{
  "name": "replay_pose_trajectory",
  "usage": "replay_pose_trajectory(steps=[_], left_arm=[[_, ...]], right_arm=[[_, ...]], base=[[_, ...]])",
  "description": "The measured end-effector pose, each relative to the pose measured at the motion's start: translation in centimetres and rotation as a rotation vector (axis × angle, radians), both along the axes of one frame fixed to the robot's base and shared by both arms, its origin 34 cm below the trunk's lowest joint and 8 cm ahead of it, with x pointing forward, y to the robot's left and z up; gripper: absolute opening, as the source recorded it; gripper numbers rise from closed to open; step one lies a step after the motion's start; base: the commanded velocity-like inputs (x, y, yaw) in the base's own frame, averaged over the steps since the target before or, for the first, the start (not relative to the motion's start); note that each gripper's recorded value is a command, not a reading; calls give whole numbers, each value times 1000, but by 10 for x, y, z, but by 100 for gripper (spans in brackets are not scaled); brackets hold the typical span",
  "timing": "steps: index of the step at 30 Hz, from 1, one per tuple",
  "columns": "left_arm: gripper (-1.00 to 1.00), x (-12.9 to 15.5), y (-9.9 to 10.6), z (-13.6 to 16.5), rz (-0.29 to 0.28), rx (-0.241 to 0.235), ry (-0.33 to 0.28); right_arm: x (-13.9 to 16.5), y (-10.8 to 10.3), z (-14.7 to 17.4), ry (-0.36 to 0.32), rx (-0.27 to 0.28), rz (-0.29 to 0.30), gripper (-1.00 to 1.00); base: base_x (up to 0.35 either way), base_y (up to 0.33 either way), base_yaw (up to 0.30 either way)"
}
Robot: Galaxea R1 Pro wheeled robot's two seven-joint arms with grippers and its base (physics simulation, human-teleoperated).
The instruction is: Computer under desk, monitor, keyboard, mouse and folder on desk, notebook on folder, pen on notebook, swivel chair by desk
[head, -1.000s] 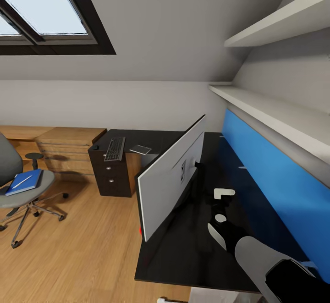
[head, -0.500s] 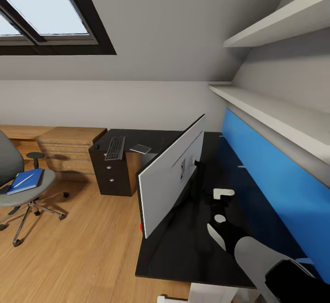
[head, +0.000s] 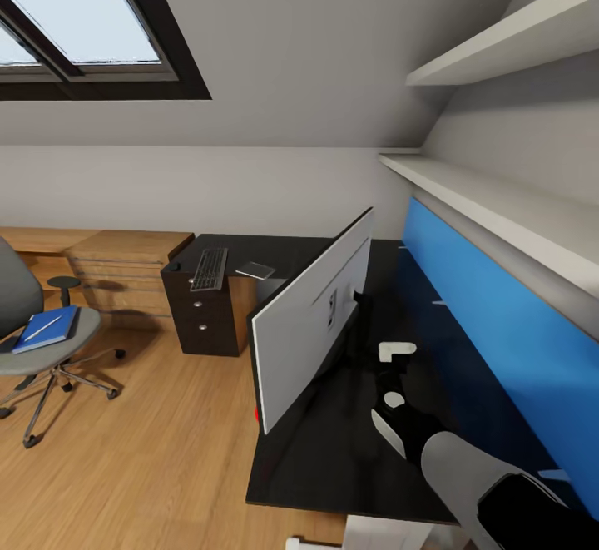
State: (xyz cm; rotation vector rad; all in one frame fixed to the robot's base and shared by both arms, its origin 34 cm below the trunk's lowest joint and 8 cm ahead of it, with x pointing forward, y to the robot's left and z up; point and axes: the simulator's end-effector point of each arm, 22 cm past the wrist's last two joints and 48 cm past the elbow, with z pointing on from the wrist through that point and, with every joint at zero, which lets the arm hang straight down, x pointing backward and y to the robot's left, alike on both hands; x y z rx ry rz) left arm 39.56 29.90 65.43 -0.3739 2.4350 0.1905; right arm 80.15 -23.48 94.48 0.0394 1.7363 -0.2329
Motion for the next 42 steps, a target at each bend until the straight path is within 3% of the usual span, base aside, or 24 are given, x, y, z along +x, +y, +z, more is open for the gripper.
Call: replay_pose_trajectory(steps=[42], left_arm=[[100, 1, -3, 0, -11, 2, -3]], right_arm=[[-1, -1, -1, 2, -4, 1, 100]], base=[[102, 20, 0]])
